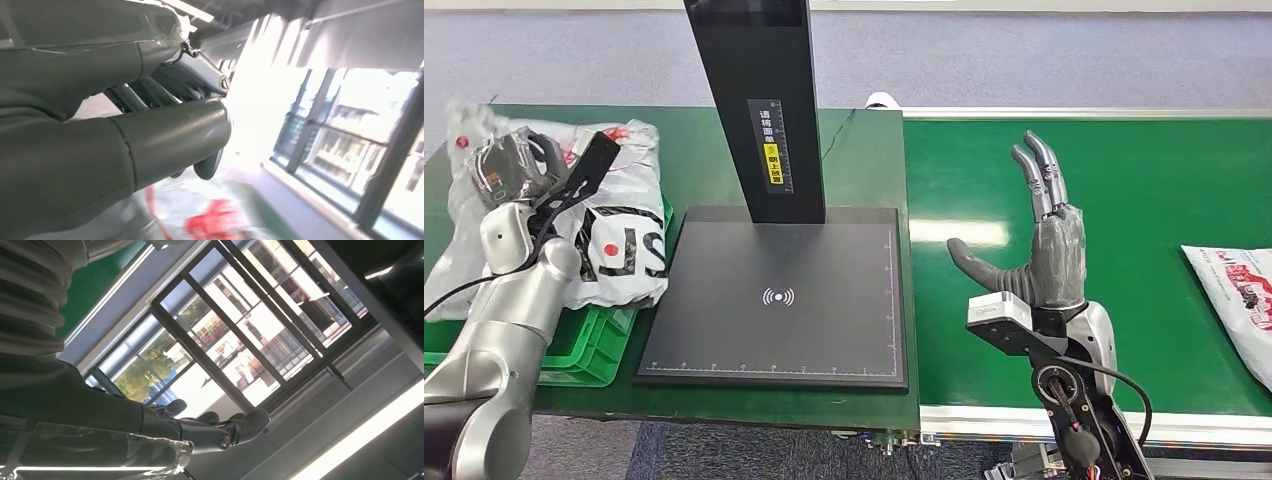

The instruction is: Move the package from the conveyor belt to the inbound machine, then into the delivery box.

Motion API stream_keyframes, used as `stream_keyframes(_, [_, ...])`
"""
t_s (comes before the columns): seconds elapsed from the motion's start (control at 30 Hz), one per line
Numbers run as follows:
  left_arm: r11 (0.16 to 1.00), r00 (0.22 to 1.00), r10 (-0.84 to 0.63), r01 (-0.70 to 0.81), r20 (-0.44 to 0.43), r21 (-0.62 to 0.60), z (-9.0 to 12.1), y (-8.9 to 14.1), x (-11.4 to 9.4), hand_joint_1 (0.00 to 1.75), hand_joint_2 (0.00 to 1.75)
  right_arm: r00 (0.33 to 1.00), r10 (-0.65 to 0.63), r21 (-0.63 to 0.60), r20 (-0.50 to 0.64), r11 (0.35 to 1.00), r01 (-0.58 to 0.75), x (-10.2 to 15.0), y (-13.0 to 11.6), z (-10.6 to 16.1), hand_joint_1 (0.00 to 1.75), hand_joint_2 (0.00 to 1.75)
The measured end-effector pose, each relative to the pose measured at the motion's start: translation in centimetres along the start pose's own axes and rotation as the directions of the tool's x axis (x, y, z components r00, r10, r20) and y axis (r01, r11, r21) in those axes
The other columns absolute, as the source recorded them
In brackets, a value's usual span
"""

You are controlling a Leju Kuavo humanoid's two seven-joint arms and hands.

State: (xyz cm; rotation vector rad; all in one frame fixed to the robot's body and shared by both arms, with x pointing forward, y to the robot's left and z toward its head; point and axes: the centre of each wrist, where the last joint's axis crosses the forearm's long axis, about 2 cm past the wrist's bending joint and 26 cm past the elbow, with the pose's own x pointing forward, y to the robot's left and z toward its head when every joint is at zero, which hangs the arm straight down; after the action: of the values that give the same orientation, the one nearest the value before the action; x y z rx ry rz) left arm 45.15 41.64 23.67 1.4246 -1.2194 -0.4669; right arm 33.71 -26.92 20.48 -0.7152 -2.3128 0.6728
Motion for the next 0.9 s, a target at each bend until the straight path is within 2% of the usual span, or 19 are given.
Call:
stream_keyframes(0.1, [0.999, 0.998, 0.036, -0.036, -0.057, 0.000, 1.1, -1.2, -4.6, 1.75, 0.00, 1.000, 0.008, 0.019, -0.006, 1.000, -0.008, 0.1, 0.1, -0.2, 0.00, 1.75])
stream_keyframes(0.17, [0.999, 0.995, 0.033, -0.033, -0.090, 0.002, 2.0, -1.6, -6.5, 1.75, 0.00, 1.000, 0.012, 0.024, -0.008, 1.000, -0.012, 0.1, 0.1, -0.2, 0.00, 1.75])
stream_keyframes(0.33, [1.000, 0.992, 0.017, -0.019, -0.128, -0.017, 2.7, -1.8, -8.3, 1.75, 0.00, 1.000, 0.014, 0.038, -0.008, 0.999, -0.014, 0.1, 0.2, -0.1, 0.00, 1.75])
stream_keyframes(0.5, [0.999, 0.997, 0.037, -0.039, -0.063, -0.029, 3.7, -2.3, -8.0, 1.75, 0.00, 1.000, 0.015, 0.046, -0.012, 0.999, -0.014, 0.2, 0.3, 0.1, 0.00, 1.75])
stream_keyframes(0.53, [0.999, 0.998, 0.045, -0.046, -0.052, -0.027, 4.0, -2.4, -7.7, 1.66, 0.00, 1.000, 0.015, 0.048, -0.013, 0.999, -0.014, 0.2, 0.3, 0.1, 0.00, 1.75])
stream_keyframes(0.63, [0.998, 0.997, 0.064, -0.065, -0.032, -0.020, 4.7, -2.6, -6.9, 0.35, 0.00, 1.000, 0.014, 0.051, -0.016, 0.999, -0.014, 0.2, 0.4, 0.3, 0.00, 1.75])
stream_keyframes(0.67, [0.997, 0.997, 0.075, -0.075, -0.024, -0.010, 4.8, -2.7, -6.8, 0.00, 0.00, 1.000, 0.015, 0.052, -0.016, 0.999, -0.014, 0.2, 0.4, 0.4, 0.00, 1.75])
stream_keyframes(0.77, [0.986, 0.988, 0.146, -0.149, 0.041, 0.073, 5.7, -2.5, -6.0, 0.00, 0.00, 1.000, 0.018, 0.054, -0.015, 0.998, -0.017, 0.2, 0.4, 0.4, 0.00, 1.75])
stream_keyframes(0.9, [0.928, 0.945, 0.250, -0.297, 0.213, 0.228, 8.0, -1.8, -4.2, 0.00, 0.00, 1.000, 0.017, 0.057, -0.013, 0.998, -0.016, 0.2, 0.5, 0.7, 0.00, 1.75])
